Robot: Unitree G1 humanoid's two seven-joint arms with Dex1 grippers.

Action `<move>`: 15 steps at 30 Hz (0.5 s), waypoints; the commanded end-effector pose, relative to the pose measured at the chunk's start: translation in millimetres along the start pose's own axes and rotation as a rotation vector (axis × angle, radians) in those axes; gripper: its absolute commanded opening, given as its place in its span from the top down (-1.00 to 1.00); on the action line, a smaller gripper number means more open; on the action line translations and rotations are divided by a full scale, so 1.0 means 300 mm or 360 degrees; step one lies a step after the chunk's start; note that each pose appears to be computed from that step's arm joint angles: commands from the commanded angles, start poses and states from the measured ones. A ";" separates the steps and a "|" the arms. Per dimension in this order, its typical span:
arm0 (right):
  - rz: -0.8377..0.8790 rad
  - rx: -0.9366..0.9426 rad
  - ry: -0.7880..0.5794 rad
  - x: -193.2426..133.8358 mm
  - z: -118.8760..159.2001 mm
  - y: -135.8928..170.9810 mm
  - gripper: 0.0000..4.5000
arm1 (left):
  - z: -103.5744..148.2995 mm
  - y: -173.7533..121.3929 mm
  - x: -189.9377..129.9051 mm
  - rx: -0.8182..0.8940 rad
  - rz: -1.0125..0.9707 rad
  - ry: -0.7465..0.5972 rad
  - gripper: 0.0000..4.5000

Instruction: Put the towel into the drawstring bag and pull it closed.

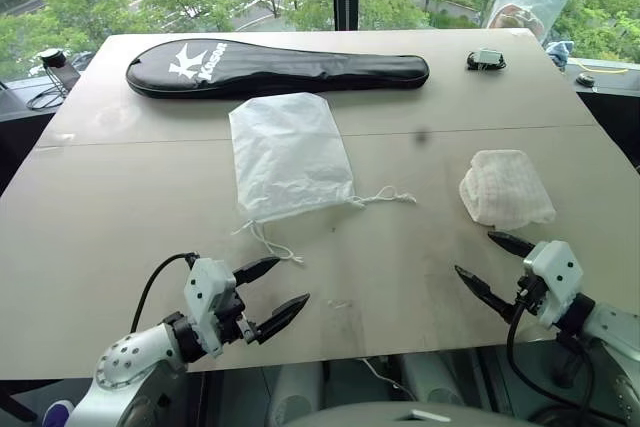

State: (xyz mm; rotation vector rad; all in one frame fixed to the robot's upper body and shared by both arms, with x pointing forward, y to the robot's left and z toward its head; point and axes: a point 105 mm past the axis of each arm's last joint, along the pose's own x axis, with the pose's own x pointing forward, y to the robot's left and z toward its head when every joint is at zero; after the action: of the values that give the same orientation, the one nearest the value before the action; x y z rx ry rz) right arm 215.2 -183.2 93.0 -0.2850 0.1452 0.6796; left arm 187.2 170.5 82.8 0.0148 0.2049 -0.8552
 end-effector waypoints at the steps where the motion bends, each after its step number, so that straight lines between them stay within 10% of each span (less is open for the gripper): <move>1: 0.0083 -0.0081 -0.0140 0.006 0.069 0.022 -0.99 | 0.035 0.057 0.000 0.0140 0.0118 -0.0086 -1.00; 15: 0.0483 -0.0206 -0.0266 0.016 0.144 0.149 -0.99 | 0.170 0.229 0.093 0.1476 0.0656 0.0010 -1.00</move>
State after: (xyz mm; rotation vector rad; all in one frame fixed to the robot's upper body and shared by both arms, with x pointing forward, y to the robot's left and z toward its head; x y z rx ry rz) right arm 194.6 -138.5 114.5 -0.3166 0.0298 0.9968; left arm 264.8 194.1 116.2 0.8270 -0.1516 -0.4901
